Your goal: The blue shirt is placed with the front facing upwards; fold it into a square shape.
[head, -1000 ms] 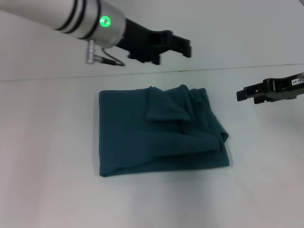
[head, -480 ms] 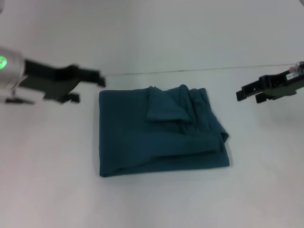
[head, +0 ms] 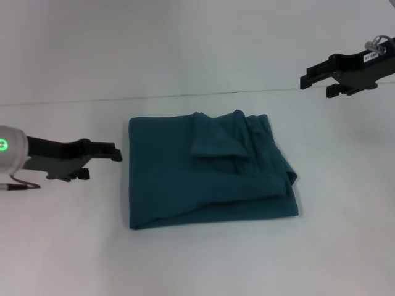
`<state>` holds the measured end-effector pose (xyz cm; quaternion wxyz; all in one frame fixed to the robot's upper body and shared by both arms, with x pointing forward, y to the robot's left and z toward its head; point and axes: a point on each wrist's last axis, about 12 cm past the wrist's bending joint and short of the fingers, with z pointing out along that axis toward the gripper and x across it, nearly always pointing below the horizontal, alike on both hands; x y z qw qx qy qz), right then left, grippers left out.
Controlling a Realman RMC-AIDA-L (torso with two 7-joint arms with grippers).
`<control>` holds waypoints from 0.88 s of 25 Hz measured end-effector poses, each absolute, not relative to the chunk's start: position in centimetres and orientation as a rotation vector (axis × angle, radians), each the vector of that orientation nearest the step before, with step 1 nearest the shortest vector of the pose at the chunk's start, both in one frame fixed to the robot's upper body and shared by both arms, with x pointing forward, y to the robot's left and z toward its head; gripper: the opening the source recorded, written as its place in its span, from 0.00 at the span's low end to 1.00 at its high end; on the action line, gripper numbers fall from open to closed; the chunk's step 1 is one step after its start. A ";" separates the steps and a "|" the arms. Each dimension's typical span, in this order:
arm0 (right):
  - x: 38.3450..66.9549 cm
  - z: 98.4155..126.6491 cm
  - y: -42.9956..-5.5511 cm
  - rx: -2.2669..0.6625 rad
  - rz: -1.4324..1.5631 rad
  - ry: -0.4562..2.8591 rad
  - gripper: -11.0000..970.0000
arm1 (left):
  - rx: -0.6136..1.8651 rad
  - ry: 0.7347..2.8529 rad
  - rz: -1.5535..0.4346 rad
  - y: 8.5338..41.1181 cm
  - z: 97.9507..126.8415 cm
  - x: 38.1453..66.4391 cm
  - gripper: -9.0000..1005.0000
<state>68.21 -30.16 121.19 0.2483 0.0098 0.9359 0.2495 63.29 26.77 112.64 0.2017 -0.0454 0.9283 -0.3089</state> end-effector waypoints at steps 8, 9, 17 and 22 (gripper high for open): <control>68.2 121.1 -30.4 0.041 0.679 2.553 0.77 | -0.079 2.634 -0.877 24.3 111.4 63.0 0.94; 68.2 121.1 -30.4 0.042 0.678 2.553 0.77 | -0.070 2.648 -0.875 24.0 111.2 62.9 0.94; 68.0 120.9 -30.6 0.037 0.672 2.554 0.77 | -0.048 2.690 -0.904 22.4 110.4 62.5 0.94; 68.1 120.9 -30.7 0.036 0.664 2.551 0.77 | -0.049 2.697 -0.899 22.0 110.0 62.5 0.94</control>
